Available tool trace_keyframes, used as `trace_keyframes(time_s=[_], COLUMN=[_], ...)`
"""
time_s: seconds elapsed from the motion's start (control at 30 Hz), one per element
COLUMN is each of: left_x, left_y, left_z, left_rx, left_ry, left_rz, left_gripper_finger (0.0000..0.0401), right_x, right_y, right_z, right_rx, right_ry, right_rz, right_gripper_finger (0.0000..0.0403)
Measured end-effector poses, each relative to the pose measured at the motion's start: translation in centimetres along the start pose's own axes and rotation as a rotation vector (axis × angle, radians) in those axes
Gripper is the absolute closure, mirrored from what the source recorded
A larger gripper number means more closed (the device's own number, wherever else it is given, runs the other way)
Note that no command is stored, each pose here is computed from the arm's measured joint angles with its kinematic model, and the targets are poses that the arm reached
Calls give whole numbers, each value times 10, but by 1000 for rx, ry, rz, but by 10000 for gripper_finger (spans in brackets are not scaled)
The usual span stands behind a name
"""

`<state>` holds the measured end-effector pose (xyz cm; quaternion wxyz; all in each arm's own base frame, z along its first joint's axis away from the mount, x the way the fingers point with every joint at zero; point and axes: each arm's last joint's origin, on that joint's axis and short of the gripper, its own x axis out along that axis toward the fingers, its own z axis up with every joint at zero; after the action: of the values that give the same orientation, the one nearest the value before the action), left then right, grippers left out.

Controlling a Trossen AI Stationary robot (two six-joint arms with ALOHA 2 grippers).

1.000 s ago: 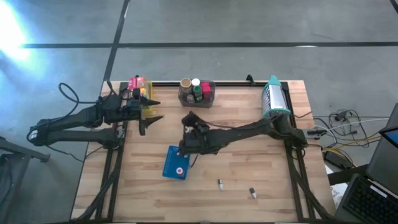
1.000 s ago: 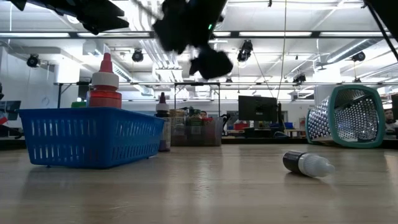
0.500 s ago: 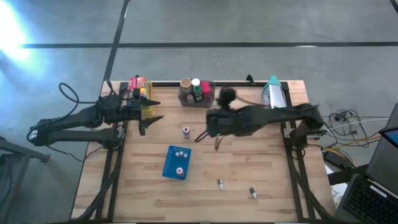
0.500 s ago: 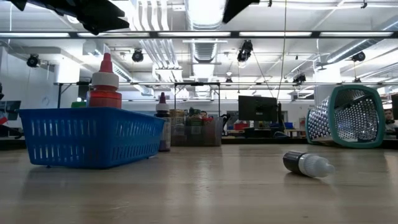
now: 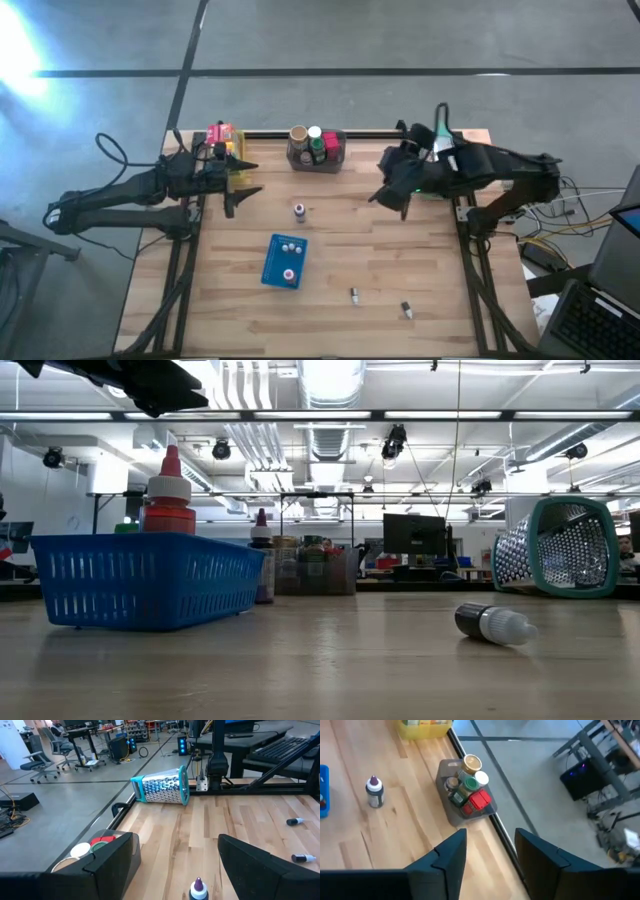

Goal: Pick & Place Kitchen Items
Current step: Put the large purple food coloring bottle into the blue bin

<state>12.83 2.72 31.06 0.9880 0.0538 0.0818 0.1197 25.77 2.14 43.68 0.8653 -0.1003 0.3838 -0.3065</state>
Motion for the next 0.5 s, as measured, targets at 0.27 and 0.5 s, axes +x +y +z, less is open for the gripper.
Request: trace_keyframes(time_s=[0.27,0.5], left_x=[1,1], left_y=[0,0], left_z=[0,0], left_rx=[0,0], left_ry=[5,4], left_rz=[-1,-1], left_gripper_finger=[105,105], right_x=[-5,2], right_y=[-14,-12], right_z=[-40,-68], right_rx=[87,141], right_ry=[30,-27], right_rz=[20,120], right_gripper_finger=[296,373])
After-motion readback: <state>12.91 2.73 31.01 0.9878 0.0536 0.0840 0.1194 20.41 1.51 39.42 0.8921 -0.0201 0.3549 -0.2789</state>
